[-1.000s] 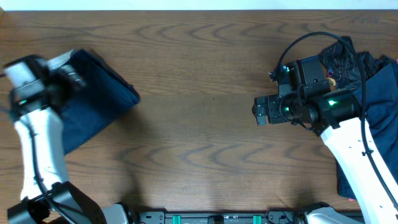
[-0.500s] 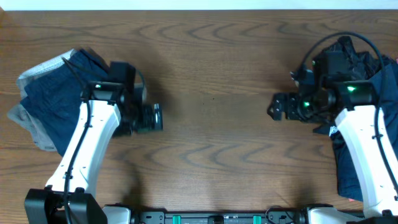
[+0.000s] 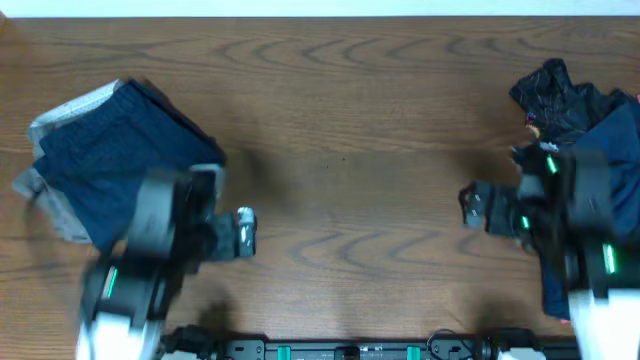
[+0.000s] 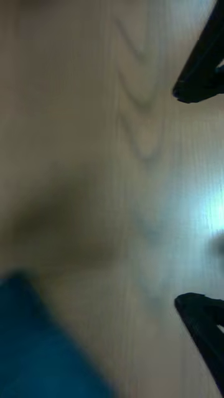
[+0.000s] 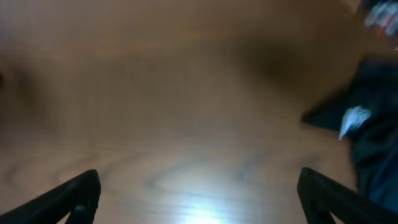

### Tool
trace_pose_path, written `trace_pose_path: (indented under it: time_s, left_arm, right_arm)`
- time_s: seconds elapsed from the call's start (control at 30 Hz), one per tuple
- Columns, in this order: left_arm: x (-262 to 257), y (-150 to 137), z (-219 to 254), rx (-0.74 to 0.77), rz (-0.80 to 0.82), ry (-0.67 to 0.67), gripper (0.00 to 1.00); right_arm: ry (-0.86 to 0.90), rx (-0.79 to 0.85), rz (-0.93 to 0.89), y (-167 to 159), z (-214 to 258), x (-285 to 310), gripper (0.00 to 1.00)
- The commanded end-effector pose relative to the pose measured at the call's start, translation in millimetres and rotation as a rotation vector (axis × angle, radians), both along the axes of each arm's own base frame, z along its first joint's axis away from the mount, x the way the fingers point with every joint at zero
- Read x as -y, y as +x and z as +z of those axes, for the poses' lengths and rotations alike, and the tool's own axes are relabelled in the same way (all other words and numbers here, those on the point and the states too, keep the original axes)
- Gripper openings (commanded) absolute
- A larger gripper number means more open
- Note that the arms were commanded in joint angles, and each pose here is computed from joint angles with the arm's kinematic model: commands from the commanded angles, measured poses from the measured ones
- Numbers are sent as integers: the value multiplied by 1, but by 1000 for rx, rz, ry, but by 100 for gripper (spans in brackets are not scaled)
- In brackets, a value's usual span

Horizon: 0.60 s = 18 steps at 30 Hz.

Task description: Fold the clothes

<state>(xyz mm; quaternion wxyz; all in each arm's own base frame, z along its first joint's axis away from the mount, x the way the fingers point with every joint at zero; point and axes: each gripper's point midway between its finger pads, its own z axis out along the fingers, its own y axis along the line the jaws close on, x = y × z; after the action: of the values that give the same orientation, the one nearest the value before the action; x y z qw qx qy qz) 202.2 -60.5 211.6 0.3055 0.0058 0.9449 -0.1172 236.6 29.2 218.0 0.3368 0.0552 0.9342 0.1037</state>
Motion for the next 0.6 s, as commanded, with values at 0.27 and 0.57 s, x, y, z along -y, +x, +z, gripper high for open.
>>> trace_pose_path:
  time_s: [0.27,0.57]
  left_arm:
    - [-26,-66,94,654,73,-131,98]
    - [-30,-81,103,729,75,-152,98]
  right_arm:
    - [-20,405,-59,-75,36,12,99]
    - [-9,257,-58,-106,1,11,99]
